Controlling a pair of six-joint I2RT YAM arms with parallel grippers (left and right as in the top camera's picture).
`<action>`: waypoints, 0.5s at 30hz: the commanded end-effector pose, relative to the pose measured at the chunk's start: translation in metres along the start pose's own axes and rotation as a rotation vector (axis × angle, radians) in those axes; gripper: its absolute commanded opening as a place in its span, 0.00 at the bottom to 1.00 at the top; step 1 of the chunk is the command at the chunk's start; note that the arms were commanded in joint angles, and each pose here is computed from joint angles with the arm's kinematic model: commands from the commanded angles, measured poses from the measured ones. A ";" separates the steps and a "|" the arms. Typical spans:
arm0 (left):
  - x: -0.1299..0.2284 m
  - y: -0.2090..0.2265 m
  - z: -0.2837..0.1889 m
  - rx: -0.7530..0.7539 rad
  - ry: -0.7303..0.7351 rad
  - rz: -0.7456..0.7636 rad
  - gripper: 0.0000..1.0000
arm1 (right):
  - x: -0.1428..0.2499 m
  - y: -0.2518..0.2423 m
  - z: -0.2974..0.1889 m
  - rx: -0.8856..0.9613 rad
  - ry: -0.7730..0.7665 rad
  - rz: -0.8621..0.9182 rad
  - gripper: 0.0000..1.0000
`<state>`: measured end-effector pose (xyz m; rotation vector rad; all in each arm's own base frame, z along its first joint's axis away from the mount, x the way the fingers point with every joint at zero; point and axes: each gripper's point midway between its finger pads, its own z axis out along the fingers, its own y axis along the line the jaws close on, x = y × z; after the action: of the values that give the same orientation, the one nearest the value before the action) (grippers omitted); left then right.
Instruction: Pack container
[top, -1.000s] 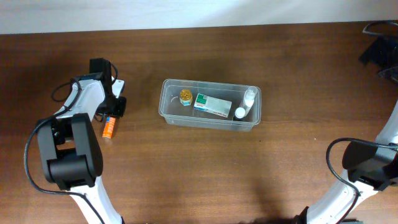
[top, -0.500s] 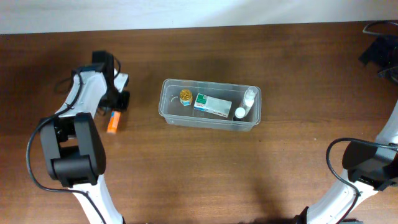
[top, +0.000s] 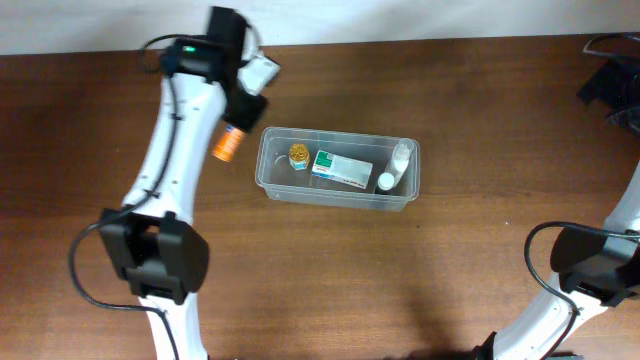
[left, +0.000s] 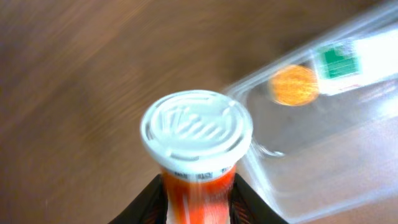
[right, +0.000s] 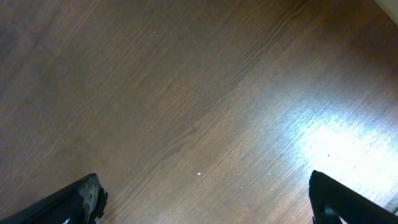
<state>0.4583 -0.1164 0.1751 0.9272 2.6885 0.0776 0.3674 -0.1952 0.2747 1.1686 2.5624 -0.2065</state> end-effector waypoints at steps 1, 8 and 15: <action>-0.010 -0.040 -0.011 0.044 -0.008 0.207 0.33 | -0.002 -0.005 -0.011 0.006 -0.031 0.000 0.98; -0.016 -0.108 -0.014 0.148 -0.011 0.434 0.32 | -0.002 -0.005 -0.011 0.006 -0.031 0.000 0.98; -0.023 -0.110 -0.014 0.129 -0.031 0.443 0.32 | -0.002 -0.005 -0.011 0.006 -0.031 0.000 0.98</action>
<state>0.4021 -0.2185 0.1712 1.5246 2.4721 -0.0125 0.3674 -0.1952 0.2747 1.1691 2.5621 -0.2064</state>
